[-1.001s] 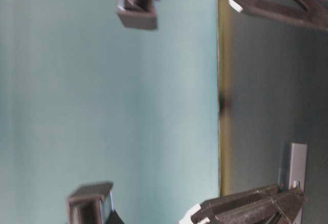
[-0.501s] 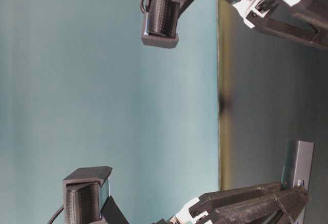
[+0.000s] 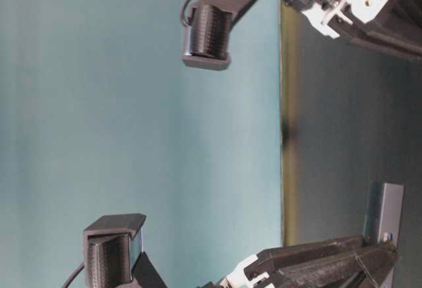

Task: Insert the LAN cable into the hub.
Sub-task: 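Lift hub and plug, bringing them toward each other above the table, then align the blue plug with the hub's port and push it in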

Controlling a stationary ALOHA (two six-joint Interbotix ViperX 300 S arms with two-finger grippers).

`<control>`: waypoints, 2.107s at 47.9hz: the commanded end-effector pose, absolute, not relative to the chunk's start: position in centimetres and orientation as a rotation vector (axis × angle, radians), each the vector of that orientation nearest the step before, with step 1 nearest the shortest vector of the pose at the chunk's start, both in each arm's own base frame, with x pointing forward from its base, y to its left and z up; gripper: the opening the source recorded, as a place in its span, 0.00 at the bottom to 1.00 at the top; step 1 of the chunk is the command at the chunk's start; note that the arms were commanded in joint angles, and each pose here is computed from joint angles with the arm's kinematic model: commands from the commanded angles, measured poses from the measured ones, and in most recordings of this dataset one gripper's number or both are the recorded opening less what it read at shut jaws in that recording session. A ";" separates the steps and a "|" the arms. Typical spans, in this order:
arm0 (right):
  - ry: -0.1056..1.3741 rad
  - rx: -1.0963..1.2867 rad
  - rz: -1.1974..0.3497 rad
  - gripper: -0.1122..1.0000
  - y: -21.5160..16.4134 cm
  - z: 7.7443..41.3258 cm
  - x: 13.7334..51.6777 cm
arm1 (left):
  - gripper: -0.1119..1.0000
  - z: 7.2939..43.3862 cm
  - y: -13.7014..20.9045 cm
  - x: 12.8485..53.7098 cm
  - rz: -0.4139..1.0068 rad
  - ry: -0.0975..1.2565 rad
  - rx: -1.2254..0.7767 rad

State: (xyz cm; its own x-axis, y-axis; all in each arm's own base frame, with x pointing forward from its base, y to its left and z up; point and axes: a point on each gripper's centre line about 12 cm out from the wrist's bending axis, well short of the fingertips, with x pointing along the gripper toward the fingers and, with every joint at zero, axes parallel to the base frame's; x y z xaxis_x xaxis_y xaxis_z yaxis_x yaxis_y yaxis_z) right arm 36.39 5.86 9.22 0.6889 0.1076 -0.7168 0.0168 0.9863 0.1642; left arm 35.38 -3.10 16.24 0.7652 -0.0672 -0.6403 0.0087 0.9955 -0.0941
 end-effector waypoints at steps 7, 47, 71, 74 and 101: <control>0.722 0.189 0.058 0.22 6.1 12.9 37.6 | 0.35 17.1 -2.7 36.0 -0.034 0.669 -0.082; 0.719 0.185 0.045 0.22 5.6 13.7 39.9 | 0.35 17.7 -2.7 37.2 -0.054 0.649 -0.023; 0.754 0.162 0.051 0.22 5.8 13.7 40.6 | 0.35 17.5 -2.8 37.7 -0.059 0.697 0.002; 0.754 0.164 0.050 0.22 5.8 13.7 40.6 | 0.35 17.5 -2.8 37.9 -0.061 0.700 0.008; 0.725 0.164 0.053 0.22 5.8 14.2 41.6 | 0.35 18.0 -2.7 39.1 -0.061 0.675 0.015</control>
